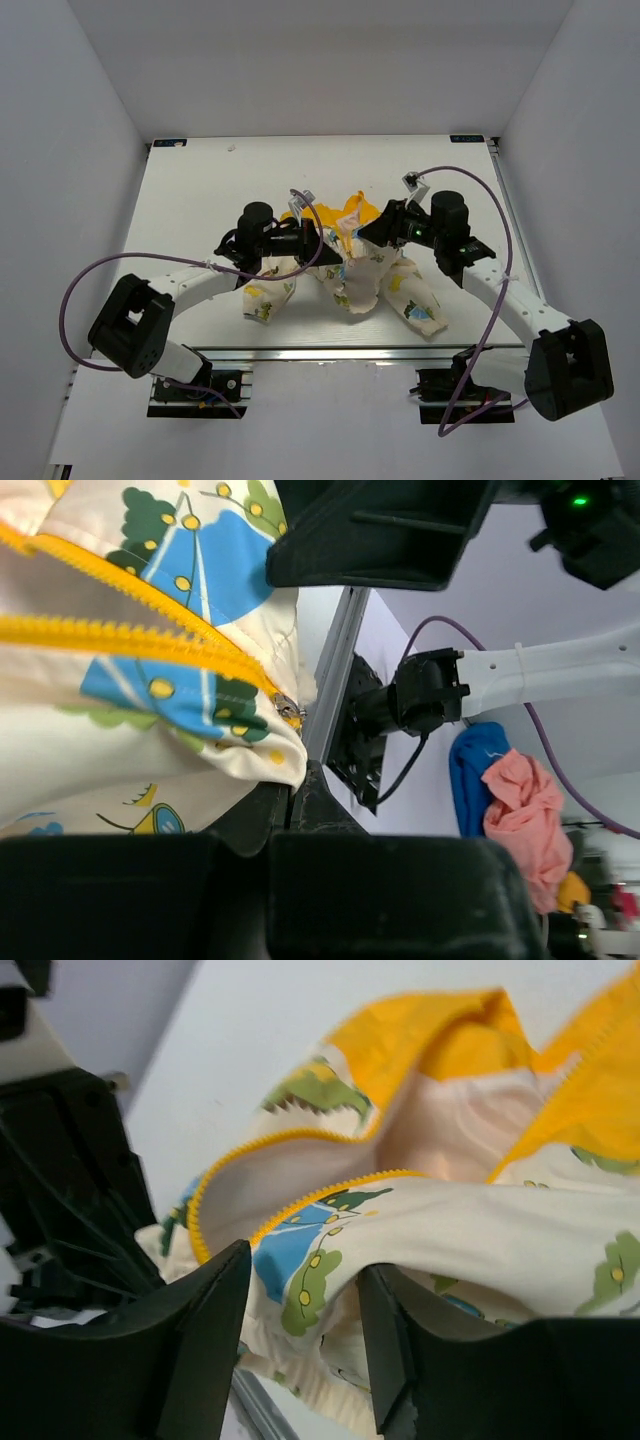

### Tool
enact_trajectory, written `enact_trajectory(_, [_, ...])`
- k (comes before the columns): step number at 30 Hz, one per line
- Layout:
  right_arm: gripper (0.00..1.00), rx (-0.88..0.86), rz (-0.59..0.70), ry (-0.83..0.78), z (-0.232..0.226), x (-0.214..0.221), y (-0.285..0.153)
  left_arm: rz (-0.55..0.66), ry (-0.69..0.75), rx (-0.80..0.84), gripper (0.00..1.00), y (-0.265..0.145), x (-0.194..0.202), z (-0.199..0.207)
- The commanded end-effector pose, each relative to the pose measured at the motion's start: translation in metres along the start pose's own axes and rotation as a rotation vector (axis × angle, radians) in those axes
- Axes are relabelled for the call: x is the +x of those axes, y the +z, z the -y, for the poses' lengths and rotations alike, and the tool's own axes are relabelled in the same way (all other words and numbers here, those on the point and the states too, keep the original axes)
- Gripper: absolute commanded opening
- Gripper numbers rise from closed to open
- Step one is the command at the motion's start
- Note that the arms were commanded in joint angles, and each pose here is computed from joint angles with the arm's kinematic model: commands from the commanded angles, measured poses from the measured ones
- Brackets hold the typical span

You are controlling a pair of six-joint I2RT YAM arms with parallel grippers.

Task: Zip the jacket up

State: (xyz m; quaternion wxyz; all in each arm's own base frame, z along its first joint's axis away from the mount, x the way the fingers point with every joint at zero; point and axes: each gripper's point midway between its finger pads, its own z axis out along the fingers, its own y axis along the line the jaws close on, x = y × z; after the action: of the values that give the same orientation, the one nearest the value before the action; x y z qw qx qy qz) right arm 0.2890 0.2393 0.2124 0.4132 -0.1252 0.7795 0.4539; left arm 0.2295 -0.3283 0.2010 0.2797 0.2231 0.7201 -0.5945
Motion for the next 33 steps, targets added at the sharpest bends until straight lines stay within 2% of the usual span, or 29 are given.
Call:
enact_trajectory(1, [0.53, 0.163, -0.076, -0.08, 0.017, 0.011, -0.014, -0.023, -0.046, 0.04, 0.0, -0.001, 0.008, 0.01])
enact_trajectory(2, [0.59, 0.181, -0.083, -0.128, 0.016, 0.008, -0.016, -0.024, -0.052, 0.039, 0.0, -0.002, 0.009, 0.009])
enact_trajectory(4, [0.65, 0.263, -0.122, -0.181, 0.015, 0.017, -0.022, -0.024, -0.067, 0.031, 0.0, -0.003, 0.013, 0.007])
enact_trajectory(5, [0.8, 0.286, -0.112, -0.232, 0.011, 0.011, -0.024, -0.025, -0.072, 0.028, 0.0, -0.003, 0.014, 0.007])
enact_trajectory(6, [0.82, 0.342, -0.116, -0.275, 0.008, 0.014, -0.028, -0.025, -0.078, 0.022, 0.0, -0.004, 0.015, 0.006])
enact_trajectory(7, [0.89, 0.358, -0.115, -0.301, 0.004, 0.014, -0.03, -0.024, -0.08, 0.021, 0.0, -0.004, 0.015, 0.006])
enact_trajectory(14, [0.89, 0.517, -0.099, -0.43, -0.006, 0.008, -0.057, -0.029, -0.097, 0.008, 0.0, -0.009, 0.02, 0.007])
enact_trajectory(16, [0.89, 0.548, -0.103, -0.516, -0.014, 0.007, -0.064, -0.036, -0.108, 0.0, 0.0, -0.009, 0.022, 0.006])
enact_trajectory(23, [0.87, 0.616, -0.158, -0.784, -0.042, 0.036, -0.074, -0.044, -0.154, -0.027, 0.0, -0.01, 0.019, 0.007])
enact_trajectory(29, [0.82, 0.644, -0.193, -0.914, -0.049, 0.057, -0.073, -0.07, -0.206, -0.064, 0.0, -0.009, 0.026, 0.0])
enact_trajectory(33, [0.8, 0.63, -0.236, -0.935, -0.049, 0.077, -0.058, -0.073, -0.22, -0.073, 0.0, -0.01, 0.027, 0.0])
